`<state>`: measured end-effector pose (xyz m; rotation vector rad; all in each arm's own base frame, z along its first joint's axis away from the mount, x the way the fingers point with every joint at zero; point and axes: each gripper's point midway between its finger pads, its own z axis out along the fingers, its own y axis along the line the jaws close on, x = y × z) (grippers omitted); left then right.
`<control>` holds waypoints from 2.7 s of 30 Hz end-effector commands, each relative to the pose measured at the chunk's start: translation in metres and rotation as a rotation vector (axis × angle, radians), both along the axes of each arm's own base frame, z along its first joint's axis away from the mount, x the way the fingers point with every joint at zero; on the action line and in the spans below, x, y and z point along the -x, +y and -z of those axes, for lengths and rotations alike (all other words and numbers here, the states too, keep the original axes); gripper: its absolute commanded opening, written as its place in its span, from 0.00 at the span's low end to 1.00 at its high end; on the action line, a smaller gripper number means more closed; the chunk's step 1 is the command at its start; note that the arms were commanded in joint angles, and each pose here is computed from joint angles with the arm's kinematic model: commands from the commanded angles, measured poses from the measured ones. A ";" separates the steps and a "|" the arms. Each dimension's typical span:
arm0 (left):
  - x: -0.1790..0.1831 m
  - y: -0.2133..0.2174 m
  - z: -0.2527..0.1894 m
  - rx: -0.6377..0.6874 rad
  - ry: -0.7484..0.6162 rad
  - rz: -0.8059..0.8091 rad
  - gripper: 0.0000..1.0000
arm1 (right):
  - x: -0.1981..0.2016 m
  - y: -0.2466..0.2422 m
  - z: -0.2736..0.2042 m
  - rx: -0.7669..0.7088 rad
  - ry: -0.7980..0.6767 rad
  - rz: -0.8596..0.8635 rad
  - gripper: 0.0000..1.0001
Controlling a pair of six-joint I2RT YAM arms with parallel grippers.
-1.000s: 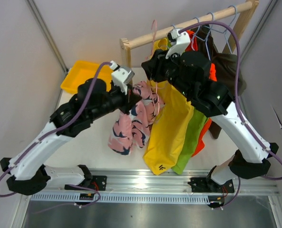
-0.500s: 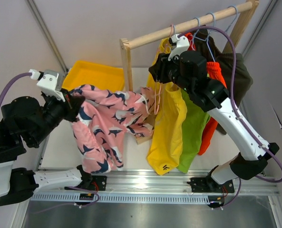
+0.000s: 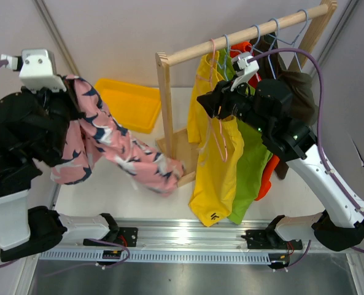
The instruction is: Remove the shorts from the hanger
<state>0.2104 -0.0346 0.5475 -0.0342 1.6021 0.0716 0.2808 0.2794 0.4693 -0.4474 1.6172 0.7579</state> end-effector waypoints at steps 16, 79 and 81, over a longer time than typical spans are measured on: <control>-0.196 0.029 -0.031 0.075 -0.129 -0.197 0.00 | 0.030 0.002 0.035 0.101 0.026 -0.152 0.99; -0.126 -0.014 0.158 0.310 0.048 0.174 0.99 | -0.045 -0.068 -0.025 0.065 -0.065 0.232 0.73; -0.122 -0.013 0.161 0.308 0.053 0.175 0.99 | -0.049 -0.065 -0.015 0.070 -0.042 0.228 0.63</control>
